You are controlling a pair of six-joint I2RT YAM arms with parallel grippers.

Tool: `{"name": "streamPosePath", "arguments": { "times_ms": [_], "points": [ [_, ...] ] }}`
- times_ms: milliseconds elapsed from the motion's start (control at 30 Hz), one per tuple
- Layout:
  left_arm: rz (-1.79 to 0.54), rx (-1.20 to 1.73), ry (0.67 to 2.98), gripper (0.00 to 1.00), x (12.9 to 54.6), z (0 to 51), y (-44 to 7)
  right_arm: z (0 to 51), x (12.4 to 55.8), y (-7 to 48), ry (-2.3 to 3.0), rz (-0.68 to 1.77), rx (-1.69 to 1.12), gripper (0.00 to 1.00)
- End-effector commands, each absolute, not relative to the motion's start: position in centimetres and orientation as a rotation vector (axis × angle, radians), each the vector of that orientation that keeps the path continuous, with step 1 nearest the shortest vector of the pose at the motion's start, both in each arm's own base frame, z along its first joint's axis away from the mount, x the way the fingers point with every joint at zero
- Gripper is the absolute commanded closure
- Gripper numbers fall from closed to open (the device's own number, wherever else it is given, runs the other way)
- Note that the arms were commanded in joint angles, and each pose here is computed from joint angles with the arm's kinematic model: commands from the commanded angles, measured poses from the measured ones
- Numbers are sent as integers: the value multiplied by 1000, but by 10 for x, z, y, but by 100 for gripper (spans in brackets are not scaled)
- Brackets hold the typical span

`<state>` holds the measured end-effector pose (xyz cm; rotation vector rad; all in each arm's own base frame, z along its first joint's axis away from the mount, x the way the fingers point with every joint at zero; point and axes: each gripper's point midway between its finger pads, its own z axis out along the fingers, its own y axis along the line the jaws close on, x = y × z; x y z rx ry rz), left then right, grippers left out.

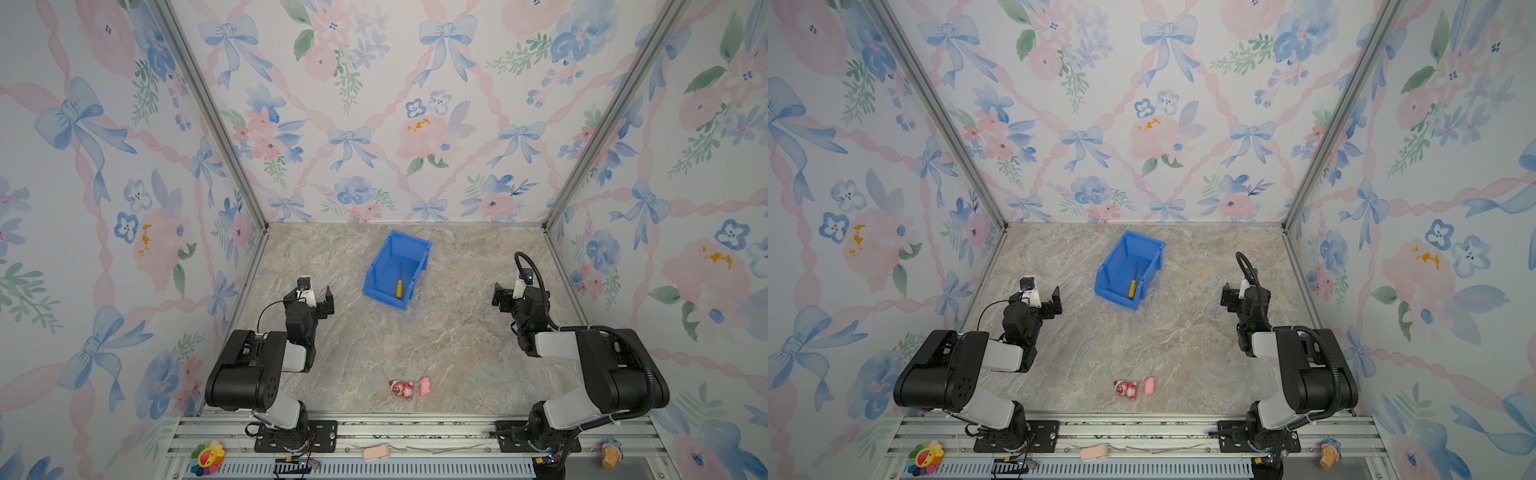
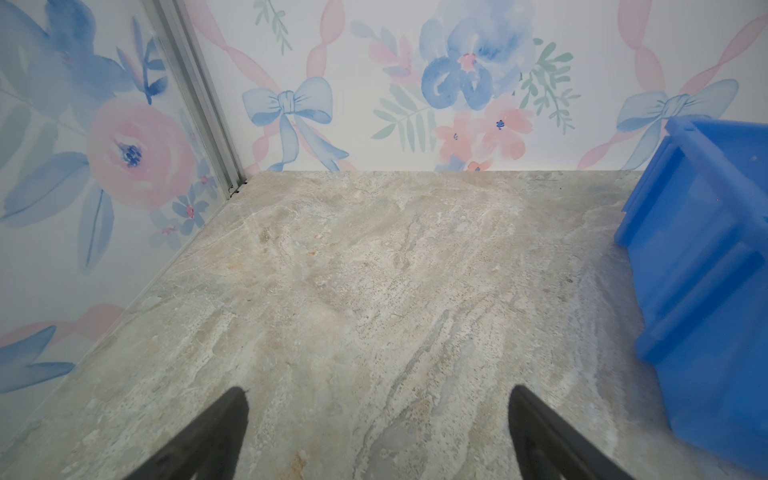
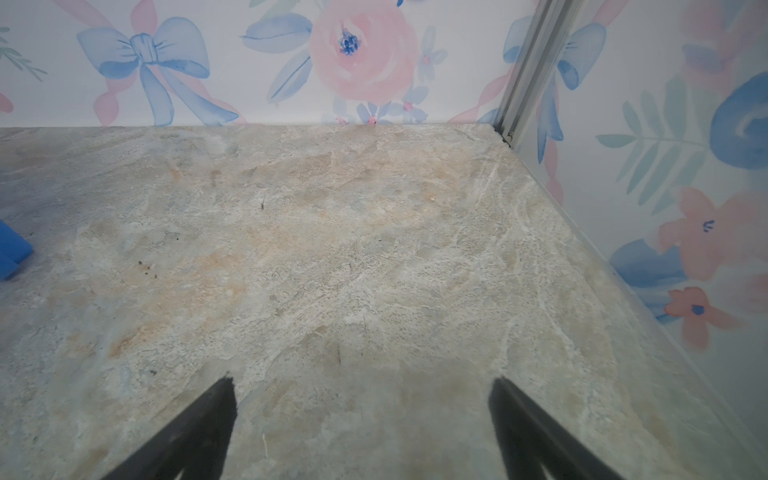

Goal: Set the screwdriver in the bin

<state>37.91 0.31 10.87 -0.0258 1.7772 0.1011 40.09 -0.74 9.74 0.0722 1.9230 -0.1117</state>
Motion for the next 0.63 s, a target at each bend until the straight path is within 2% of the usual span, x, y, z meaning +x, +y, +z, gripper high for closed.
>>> {"name": "streamPosePath", "arguments": {
  "times_ms": [0,600],
  "points": [
    [122,-17,1776,2,377,106,4,97,400,-2,1913,-96,48,3],
    [120,-17,1778,2,377,106,4,97,400,-3,1914,-89,52,3]
  ]
}}
